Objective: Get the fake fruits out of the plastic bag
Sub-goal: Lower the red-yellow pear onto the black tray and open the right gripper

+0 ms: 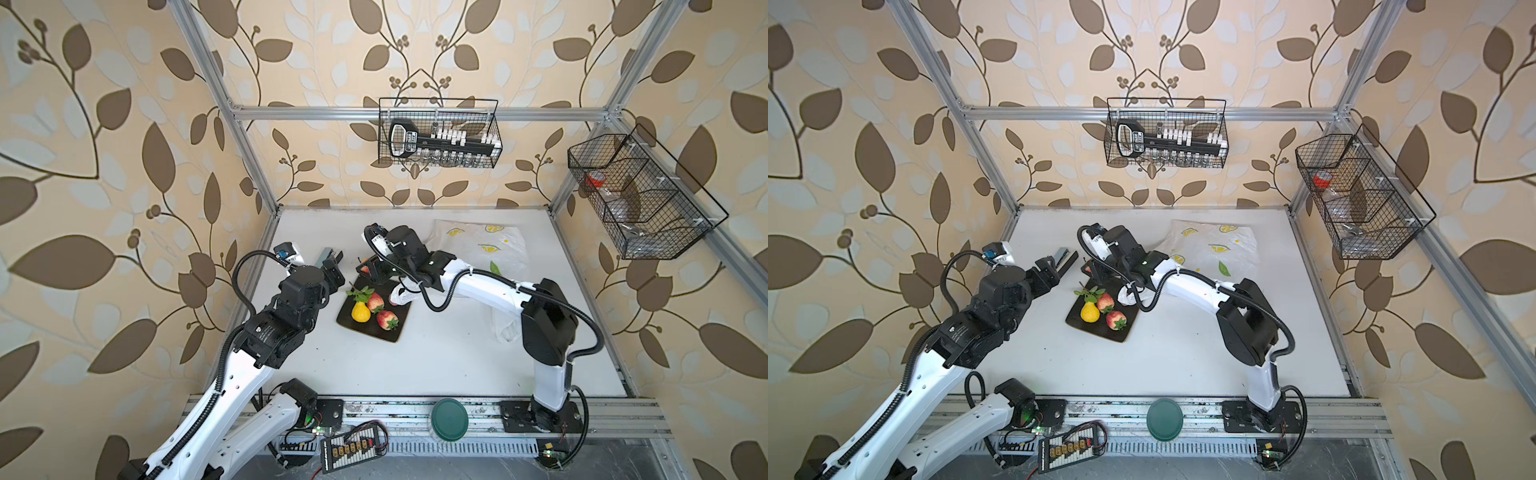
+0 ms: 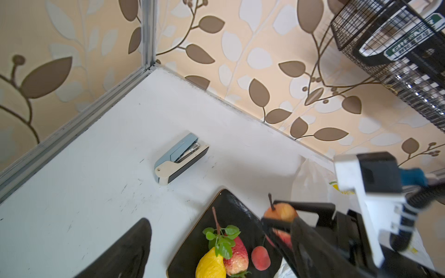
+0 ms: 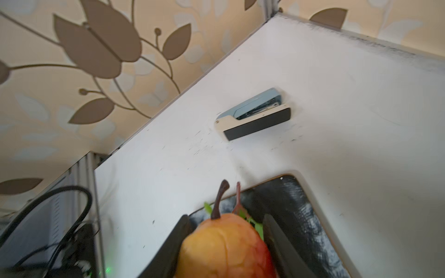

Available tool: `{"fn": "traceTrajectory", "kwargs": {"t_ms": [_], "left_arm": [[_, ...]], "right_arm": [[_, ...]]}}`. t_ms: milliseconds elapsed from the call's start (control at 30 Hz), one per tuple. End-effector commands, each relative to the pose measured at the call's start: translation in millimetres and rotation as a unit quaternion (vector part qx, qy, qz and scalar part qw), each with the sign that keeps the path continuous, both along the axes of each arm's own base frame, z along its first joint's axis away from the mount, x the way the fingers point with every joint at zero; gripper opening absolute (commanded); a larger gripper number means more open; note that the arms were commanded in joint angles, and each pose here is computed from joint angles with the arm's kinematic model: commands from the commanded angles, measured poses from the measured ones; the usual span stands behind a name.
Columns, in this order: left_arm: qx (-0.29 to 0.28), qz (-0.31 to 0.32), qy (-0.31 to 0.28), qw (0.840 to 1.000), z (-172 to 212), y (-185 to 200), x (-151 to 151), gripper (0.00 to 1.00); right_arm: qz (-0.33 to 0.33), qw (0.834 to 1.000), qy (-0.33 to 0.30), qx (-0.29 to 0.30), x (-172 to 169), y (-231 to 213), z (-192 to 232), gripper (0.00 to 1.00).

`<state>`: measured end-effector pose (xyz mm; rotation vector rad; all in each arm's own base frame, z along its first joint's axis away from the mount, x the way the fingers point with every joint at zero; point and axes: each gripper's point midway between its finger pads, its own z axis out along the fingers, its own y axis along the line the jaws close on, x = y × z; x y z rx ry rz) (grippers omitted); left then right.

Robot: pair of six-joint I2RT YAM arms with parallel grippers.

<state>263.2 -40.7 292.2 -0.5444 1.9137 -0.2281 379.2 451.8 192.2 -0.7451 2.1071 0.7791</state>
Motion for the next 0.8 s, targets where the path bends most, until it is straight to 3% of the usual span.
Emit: {"fn": "traceTrajectory", "kwargs": {"t_ms": [0, 267, 500, 767], "left_arm": [[0.019, 0.013, 0.012, 1.0, -8.3, 10.2, -6.9, 0.9], [0.017, -0.016, 0.011, 1.0, -13.8, 1.8, -7.3, 0.9], [0.014, -0.023, 0.02, 0.999, -17.1, -2.6, -5.1, 0.9], [0.02, -0.024, 0.029, 0.999, -13.4, -2.0, -6.0, 0.91]], "right_arm": [[-0.058, 0.997, 0.023, -0.054, 27.9, -5.4, -39.4, 0.41], [-0.069, 0.989, 0.071, -0.11, 45.5, -5.2, -100.1, 0.41], [-0.061, 0.984, 0.104, -0.13, 40.7, -11.4, -138.1, 0.43], [-0.049, 0.984, 0.118, -0.127, 40.3, -4.2, -153.4, 0.57]]}}
